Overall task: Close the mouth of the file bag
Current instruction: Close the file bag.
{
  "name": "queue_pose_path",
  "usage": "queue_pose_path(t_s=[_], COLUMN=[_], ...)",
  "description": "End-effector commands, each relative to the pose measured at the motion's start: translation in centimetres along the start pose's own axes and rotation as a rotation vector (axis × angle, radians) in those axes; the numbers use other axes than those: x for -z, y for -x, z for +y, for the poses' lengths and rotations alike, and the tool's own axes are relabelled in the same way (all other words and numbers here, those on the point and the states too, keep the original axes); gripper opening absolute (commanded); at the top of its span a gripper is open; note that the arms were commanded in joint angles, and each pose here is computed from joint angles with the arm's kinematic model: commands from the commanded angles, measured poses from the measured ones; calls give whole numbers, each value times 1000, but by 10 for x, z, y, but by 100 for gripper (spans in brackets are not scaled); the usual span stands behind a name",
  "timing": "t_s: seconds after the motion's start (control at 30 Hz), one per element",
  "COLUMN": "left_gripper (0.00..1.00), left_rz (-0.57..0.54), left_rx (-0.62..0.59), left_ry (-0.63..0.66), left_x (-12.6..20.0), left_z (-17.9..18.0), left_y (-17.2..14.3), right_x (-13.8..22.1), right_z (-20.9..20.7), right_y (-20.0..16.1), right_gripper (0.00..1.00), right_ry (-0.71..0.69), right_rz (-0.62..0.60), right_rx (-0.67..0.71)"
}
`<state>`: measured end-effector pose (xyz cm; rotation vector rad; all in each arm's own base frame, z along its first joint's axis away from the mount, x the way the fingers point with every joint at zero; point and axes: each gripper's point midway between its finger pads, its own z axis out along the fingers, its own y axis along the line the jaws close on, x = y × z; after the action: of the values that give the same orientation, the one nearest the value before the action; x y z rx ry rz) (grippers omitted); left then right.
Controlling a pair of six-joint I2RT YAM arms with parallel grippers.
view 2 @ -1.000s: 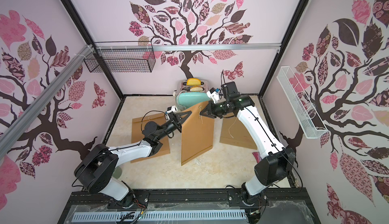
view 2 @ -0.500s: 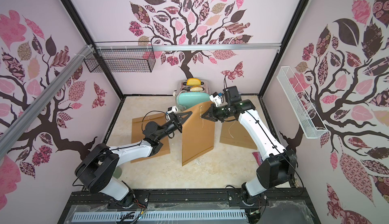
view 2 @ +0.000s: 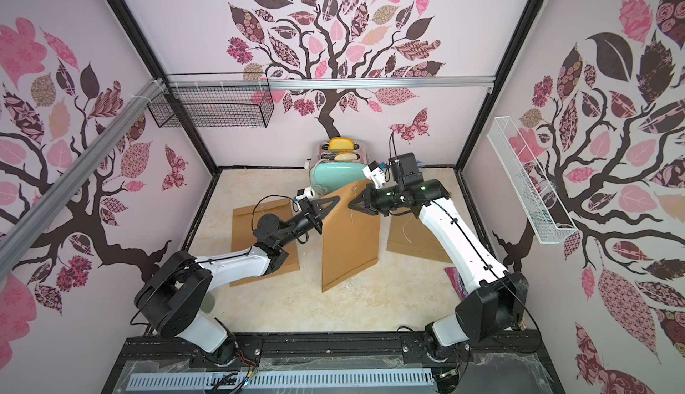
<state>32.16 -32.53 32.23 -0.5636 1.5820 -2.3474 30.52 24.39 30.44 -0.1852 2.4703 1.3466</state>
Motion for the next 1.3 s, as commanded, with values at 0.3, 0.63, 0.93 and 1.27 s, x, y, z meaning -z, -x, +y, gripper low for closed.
queue_pose_path(t_s=[0.3, 0.63, 0.93, 1.27], left_gripper=[0, 0, 0, 0], left_rz=[30, 36, 38, -9], left_rx=[-35, -37, -35, -58], left_ry=[-92, -104, -114, -55], left_x=[-8, -8, -6, 2], left_z=[-32, -37, -41, -14], left_y=[-10, -13, -16, 3], right_x=[-17, -32, -34, -22], right_z=[-20, -44, -69, -74], right_y=[-15, -27, -28, -29], right_gripper=[0, 0, 0, 21], right_ry=[3, -18, -77, -88], right_rz=[27, 60, 63, 43], right_rx=[-26, -49, -69, -65])
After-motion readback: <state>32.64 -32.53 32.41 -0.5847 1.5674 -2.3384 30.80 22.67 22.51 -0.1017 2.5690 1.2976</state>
